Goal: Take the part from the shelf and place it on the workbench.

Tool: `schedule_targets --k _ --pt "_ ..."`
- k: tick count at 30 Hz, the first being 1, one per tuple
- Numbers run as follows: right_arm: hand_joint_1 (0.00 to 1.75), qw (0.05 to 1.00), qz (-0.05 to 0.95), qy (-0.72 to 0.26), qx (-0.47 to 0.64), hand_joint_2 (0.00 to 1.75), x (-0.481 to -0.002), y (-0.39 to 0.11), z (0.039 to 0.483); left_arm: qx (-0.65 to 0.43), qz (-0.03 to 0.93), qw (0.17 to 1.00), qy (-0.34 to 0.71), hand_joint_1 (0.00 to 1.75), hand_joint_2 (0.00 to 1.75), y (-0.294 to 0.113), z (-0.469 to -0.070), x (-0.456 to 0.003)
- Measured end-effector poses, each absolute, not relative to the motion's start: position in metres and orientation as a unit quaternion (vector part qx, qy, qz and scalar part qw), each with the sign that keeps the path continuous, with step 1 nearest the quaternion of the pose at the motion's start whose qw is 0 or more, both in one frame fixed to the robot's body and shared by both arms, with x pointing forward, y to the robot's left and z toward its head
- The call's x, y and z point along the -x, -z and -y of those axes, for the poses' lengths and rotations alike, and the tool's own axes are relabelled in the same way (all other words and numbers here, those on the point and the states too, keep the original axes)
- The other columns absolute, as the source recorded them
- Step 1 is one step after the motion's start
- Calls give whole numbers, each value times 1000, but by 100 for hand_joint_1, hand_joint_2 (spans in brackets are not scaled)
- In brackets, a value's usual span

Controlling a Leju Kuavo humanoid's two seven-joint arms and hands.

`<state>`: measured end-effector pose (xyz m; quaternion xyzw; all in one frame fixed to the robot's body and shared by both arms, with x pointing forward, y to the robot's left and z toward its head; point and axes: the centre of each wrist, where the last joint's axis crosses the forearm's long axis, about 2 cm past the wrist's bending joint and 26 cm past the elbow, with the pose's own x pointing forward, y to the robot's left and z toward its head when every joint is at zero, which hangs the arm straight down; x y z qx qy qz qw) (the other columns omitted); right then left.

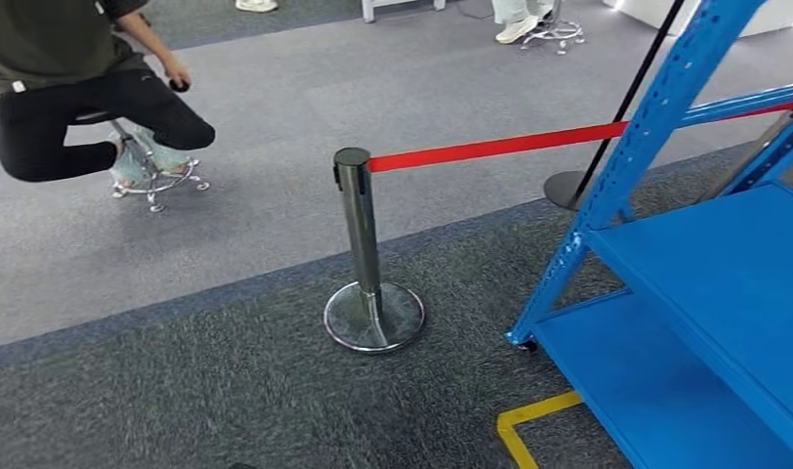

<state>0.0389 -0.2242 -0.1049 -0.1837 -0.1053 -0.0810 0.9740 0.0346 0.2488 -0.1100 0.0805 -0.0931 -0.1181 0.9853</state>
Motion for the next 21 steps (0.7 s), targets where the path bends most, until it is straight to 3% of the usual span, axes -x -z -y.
schedule_targets --k 21 --pt "0 975 104 69 186 0 -38 105 224 -108 69 989 72 0 0 110 -253 -30"
